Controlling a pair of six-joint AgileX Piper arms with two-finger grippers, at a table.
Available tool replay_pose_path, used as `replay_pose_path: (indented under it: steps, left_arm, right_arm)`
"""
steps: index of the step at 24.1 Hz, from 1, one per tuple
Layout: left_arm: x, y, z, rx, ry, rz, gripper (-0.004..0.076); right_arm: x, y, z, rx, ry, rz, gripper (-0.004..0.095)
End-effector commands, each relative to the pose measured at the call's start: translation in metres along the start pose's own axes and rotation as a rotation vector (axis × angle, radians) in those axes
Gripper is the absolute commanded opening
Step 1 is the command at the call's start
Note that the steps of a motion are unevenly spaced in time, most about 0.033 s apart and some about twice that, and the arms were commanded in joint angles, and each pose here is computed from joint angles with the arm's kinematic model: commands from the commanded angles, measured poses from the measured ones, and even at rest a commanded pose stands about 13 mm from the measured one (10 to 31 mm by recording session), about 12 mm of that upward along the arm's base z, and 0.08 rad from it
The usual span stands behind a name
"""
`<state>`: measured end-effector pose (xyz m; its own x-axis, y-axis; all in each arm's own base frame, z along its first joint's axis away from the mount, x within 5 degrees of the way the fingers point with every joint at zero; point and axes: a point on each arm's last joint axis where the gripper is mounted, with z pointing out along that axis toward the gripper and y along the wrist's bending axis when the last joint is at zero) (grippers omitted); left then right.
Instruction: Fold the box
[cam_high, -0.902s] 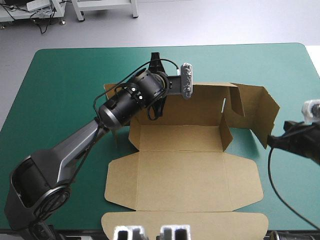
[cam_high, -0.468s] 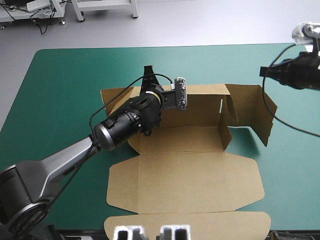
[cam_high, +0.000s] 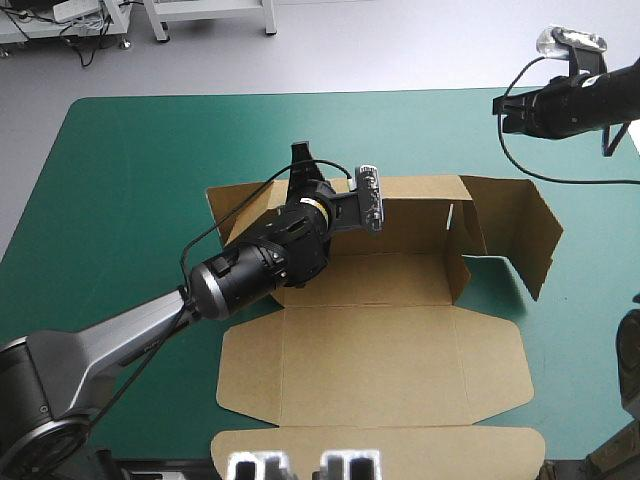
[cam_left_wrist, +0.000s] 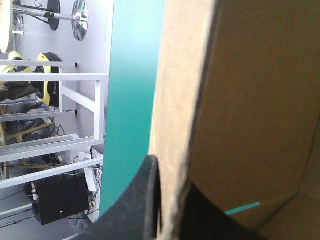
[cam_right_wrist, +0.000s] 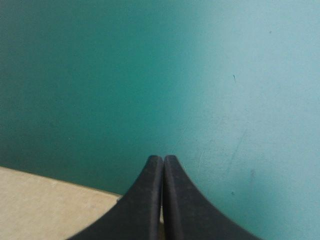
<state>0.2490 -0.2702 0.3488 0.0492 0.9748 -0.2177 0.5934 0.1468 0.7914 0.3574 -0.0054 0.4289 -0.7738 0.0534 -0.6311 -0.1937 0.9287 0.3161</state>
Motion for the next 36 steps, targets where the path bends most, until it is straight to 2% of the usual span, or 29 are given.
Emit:
replay_pose_path:
  steps: [1, 6, 11, 15, 18, 21, 27, 36]
  left_arm:
    - [-0.004, 0.015, -0.02, -0.051, -0.081, -0.059, -0.001]
    - [-0.004, 0.015, -0.019, -0.06, -0.072, -0.047, -0.001]
    - [-0.005, 0.012, -0.014, -0.054, -0.061, -0.037, -0.001]
    - [-0.005, 0.01, -0.012, -0.045, -0.046, -0.04, -0.001]
    - [-0.003, 0.003, -0.011, 0.031, -0.027, -0.096, -0.001]
    - [-0.003, -0.004, -0.005, 0.065, 0.019, -0.097, -0.001]
    - [-0.013, -0.02, 0.0, 0.103, 0.016, -0.096, -0.001]
    - [-0.031, -0.047, 0.014, 0.128, 0.025, -0.06, -0.001]
  right_arm:
    - [-0.006, 0.002, 0.002, -0.025, -0.013, -0.007, -0.0005]
    - [0.005, -0.009, 0.017, 0.045, 0.065, -0.008, -0.0005]
    - [0.036, -0.012, 0.035, -0.005, 0.176, -0.026, -0.0006]
    - [0.05, -0.011, 0.025, -0.008, 0.186, -0.062, -0.002]
    - [0.063, -0.011, 0.022, -0.034, 0.199, -0.079, -0.002]
    - [0.075, -0.015, 0.02, -0.131, 0.134, -0.036, -0.002]
    - [0.097, -0.026, 0.02, -0.136, 0.077, -0.047, -0.002]
    - [0.116, -0.026, 0.031, -0.199, 0.026, -0.096, -0.002]
